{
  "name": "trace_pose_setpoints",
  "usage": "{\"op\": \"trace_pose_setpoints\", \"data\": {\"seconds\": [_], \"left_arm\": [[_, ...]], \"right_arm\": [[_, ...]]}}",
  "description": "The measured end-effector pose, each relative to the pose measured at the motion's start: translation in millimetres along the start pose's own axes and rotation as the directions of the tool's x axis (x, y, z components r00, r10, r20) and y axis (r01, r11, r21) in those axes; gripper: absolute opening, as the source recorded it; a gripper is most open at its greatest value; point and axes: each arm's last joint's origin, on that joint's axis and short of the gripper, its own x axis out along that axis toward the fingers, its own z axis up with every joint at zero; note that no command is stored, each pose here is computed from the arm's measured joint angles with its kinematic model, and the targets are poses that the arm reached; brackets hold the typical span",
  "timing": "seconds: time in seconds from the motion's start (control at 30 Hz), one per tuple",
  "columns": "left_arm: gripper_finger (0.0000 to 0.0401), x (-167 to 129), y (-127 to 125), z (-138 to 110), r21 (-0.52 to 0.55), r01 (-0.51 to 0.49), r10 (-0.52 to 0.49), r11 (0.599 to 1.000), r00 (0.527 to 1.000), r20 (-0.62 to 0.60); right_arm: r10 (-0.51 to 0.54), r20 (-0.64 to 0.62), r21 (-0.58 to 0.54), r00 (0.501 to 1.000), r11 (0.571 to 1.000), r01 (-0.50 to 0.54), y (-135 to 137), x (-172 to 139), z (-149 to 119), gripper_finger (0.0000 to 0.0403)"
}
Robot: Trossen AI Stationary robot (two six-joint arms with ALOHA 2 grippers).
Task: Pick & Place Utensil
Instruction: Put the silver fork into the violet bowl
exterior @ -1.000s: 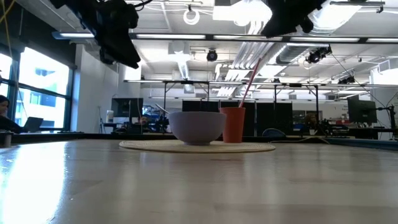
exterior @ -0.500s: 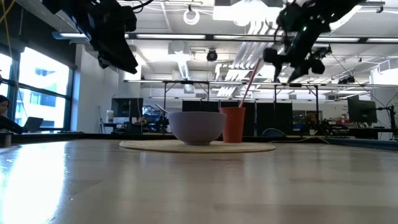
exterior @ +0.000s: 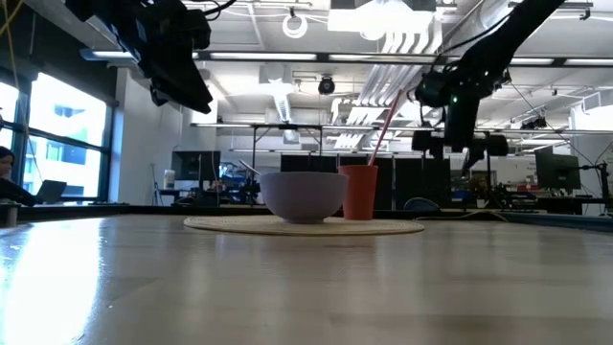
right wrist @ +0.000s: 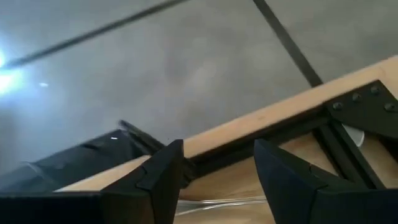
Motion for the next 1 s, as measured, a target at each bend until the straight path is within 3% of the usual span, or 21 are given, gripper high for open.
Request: {"op": "trace_pose_setpoints", "data": {"seconds": [0.37,0.7,1.0], "left_arm": [[0.0143,0,0,0,-0.007,0.0,0.0,1.0,1.0,-0.002],[0.0143,0,0,0,-0.008,0.001,-0.001,1.0,1.0,0.002],[0.0143,0,0,0,-0.008,0.001,-0.001,1.0,1.0,0.003]], "right_arm": [[-0.176,-0.125,-0.059,0.976,0.984,0.17,-12,48,-22,0.0188],[-0.141,-0.188,-0.192,0.972,0.976,0.104,-12,52,-23,0.0174],[-0.153,-0.2,-0.403,0.968,0.913,0.061,-17,53,-20,0.0158]]}}
